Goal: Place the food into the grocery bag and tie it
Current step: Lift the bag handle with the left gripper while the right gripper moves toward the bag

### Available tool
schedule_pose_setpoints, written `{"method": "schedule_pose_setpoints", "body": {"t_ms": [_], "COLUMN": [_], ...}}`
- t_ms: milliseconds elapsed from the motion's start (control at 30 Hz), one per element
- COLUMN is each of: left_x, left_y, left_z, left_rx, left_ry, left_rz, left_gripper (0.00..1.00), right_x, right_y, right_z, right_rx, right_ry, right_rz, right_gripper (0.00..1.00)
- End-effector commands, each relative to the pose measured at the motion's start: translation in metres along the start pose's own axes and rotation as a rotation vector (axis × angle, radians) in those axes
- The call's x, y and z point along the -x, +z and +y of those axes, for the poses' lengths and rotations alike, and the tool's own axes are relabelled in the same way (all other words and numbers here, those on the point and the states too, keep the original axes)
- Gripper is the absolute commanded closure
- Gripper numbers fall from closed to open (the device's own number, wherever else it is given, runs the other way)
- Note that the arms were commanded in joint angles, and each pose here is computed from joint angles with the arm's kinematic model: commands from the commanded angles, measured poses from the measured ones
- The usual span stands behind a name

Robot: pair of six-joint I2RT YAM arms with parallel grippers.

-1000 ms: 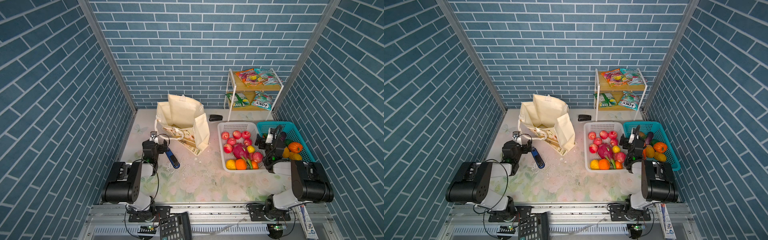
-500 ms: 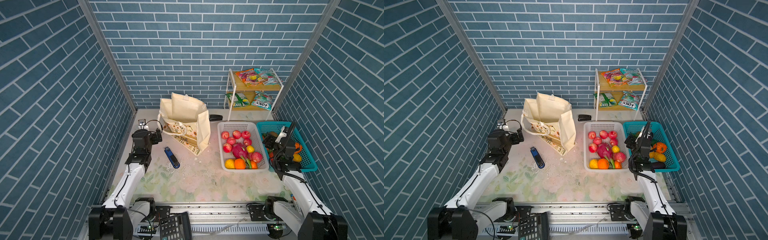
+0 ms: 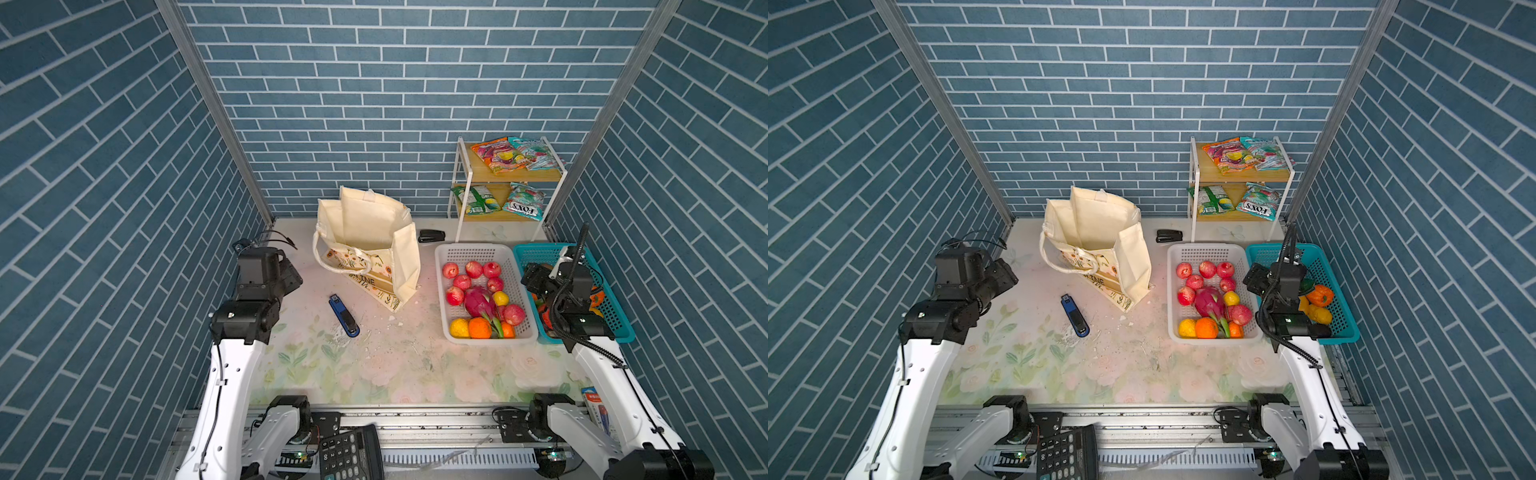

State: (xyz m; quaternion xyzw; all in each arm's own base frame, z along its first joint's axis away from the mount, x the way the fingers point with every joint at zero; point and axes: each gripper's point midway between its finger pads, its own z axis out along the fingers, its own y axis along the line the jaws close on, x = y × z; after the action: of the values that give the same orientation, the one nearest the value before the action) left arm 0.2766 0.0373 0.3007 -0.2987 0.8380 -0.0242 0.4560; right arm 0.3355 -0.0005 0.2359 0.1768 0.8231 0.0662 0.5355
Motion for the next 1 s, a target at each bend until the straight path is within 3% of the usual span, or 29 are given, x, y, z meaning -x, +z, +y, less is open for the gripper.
{"method": "schedule_pose_setpoints", "body": {"t_ms": [0, 200, 467, 633, 800, 967], "left_x": [-0.031, -0.019, -0.019, -0.019, -0.023, -0.046], "left_y": [-0.021, -0.028, 0.016, 0.050, 0.081, 0.102], "left_z": [0.010, -0.021, -0.088, -0.127, -0.153, -0.156], "left_rx": [0.042, -0.022, -0.080, -0.095, -0.105, -0.052], "left_ry": [-0.240, -0.491, -0.732, -0.740, -0.740, -0.713], "left_rz": [0.167, 0.204, 0.268, 0.337, 0.389, 0.482], "left_gripper": [0.33, 0.39, 0.30, 0.20, 0.20, 0.24], "right_x": [0.000, -0.007, -0.014, -0.015, -0.019, -0.016], "right_y": [-0.004, -0.001, -0.006, -0.012, -0.015, -0.020], "right_z": [0.013, 0.054, 0.109, 0.133, 0.142, 0.145], "right_rx": [0.022, 0.137, 0.234, 0.261, 0.242, 0.212], "right_ry": [0.069, 0.119, 0.074, 0.003, -0.038, -0.065], "right_rz": [0.044, 0.125, 0.200, 0.224, 0.228, 0.210], "right_gripper": [0.22, 0.23, 0.23, 0.23, 0.23, 0.23]}}
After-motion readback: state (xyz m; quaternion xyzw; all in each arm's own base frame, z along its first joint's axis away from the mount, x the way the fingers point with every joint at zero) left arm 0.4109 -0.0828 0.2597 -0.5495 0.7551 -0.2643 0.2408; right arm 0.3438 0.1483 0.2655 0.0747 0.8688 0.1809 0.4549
